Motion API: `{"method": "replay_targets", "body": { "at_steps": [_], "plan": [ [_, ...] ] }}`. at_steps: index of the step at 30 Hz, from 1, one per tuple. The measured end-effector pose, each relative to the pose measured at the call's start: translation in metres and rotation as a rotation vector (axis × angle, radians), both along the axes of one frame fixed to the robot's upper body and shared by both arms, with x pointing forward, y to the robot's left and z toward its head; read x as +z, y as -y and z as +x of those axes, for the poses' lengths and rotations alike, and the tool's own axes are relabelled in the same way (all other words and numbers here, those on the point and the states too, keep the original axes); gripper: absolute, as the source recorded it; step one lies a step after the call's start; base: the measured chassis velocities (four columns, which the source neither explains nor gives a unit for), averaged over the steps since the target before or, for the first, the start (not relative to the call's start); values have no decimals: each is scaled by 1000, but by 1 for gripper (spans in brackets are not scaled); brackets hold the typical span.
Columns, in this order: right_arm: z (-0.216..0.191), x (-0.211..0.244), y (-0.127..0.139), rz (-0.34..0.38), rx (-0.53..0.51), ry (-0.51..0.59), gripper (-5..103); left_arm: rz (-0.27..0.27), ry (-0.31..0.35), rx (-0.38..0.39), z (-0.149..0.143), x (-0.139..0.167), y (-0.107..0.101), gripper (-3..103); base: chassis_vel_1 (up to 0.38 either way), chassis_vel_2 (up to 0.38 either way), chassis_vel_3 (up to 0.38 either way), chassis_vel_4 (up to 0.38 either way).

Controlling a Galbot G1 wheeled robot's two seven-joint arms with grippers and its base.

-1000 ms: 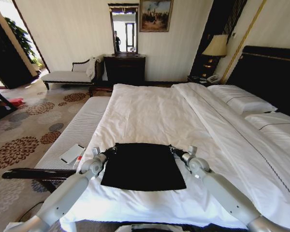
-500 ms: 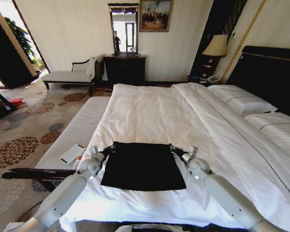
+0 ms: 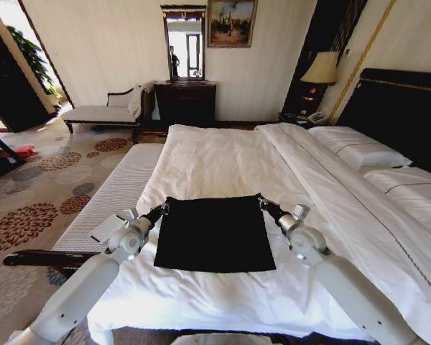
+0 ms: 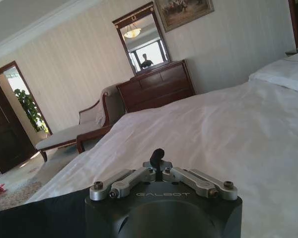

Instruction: Fold the clothes on the bed.

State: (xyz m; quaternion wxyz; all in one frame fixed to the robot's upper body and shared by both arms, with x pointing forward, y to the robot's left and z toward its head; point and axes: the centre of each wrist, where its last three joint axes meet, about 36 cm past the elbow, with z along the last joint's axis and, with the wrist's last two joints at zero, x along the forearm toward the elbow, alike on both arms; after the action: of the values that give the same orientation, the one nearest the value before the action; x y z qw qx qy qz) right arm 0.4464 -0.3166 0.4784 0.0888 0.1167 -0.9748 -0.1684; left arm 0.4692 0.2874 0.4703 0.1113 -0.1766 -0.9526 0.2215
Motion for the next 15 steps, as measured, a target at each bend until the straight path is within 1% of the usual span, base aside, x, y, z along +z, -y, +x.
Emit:
{"method": "replay_targets", "body": {
  "at_steps": [1, 5, 6, 10, 11, 14, 15],
  "plan": [
    [0, 0, 0, 0, 0, 0, 1, 0, 0, 0, 0, 0, 0, 1, 0, 0, 0, 0],
    [-12, 28, 1, 27, -6, 63, 1, -48, 59, 24, -7, 30, -1, 1, 0, 0, 0, 0],
    [-12, 28, 1, 27, -6, 63, 1, -48, 59, 24, -7, 30, -1, 1, 0, 0, 0, 0],
    [-24, 53, 3, 31, 3, 125, 1, -82, 103, 28, -25, 54, -6, 1, 0, 0, 0, 0],
    [-24, 53, 3, 31, 3, 125, 1, -82, 103, 28, -25, 54, -6, 1, 0, 0, 0, 0],
    [-36, 73, 2, 55, 9, 160, 1, -94, 131, 24, -40, 69, -9, 1, 0, 0, 0, 0],
    [-36, 73, 2, 55, 9, 160, 1, -94, 131, 24, -40, 69, -9, 1, 0, 0, 0, 0]
  ]
}}
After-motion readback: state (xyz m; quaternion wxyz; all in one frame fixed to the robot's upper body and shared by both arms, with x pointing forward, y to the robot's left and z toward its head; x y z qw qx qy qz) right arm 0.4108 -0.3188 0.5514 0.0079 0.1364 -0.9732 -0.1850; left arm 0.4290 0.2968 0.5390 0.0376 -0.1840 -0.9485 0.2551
